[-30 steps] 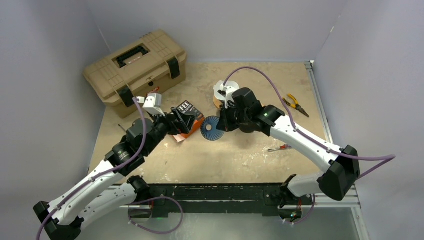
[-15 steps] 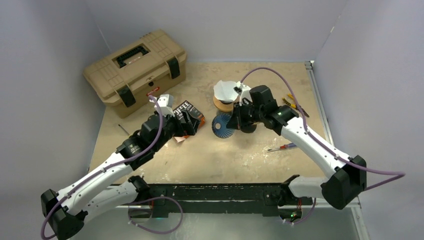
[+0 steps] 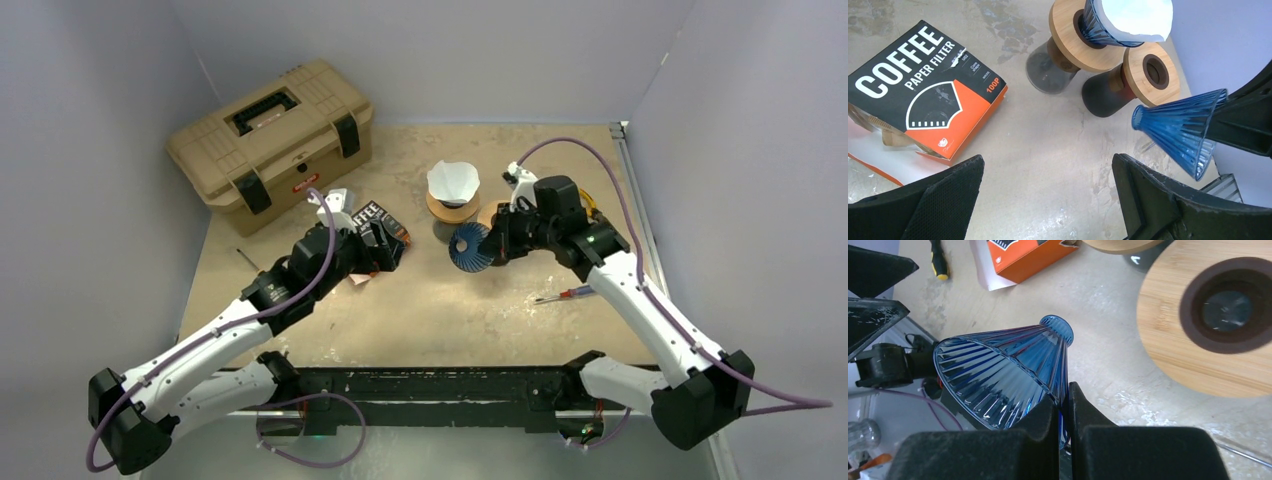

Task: Place the coffee filter in the dripper
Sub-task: Place the coffee dripper in the dripper holder.

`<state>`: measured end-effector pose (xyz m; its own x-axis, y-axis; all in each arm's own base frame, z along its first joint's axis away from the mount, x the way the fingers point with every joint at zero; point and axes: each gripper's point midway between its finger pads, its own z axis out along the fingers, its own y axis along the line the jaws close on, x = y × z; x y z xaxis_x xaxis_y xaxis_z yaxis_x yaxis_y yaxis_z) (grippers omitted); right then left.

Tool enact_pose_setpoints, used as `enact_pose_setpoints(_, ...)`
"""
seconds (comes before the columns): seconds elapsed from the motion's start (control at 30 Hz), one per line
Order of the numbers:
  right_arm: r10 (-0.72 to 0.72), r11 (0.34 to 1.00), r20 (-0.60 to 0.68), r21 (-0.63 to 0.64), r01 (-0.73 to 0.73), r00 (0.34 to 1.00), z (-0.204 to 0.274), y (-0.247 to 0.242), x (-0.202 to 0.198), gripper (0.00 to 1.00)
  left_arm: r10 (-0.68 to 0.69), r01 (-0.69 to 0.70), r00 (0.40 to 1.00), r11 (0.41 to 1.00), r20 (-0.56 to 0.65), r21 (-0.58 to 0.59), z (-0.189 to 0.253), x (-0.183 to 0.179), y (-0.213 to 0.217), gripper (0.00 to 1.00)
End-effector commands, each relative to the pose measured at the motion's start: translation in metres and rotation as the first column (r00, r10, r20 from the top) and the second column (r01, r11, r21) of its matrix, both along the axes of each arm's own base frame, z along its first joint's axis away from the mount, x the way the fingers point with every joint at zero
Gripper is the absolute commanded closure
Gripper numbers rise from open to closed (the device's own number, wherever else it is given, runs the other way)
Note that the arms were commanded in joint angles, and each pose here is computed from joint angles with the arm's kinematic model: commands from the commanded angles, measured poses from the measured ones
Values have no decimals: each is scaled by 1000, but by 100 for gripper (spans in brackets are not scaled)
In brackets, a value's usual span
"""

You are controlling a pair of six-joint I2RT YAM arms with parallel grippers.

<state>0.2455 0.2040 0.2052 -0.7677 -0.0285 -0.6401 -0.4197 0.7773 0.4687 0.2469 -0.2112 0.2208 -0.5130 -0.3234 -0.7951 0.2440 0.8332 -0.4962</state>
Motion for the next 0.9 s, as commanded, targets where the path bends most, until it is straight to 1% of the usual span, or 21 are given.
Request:
enact_pose_setpoints(0.0,-55,998,79,-23,57,995,17,-19,4,100,-15,15,1000,999,5,-47,5,2,-8,1)
enact_pose_setpoints(0.4,-233,967,165,-67,246,958,42,-60,12,100,-40,40,999,997,-1,-67,5,0,-14,1)
enact_pose_setpoints(0.6,-271,956,197,-62,288,942,49,-67,20,100,-52,52,999,996,1,-76,6,-1,-16,1)
enact_pose_setpoints(0.87,-296,946,198,-77,316,934,51,-76,37,100,-60,60,998,994,6,-87,8,-4,-17,1)
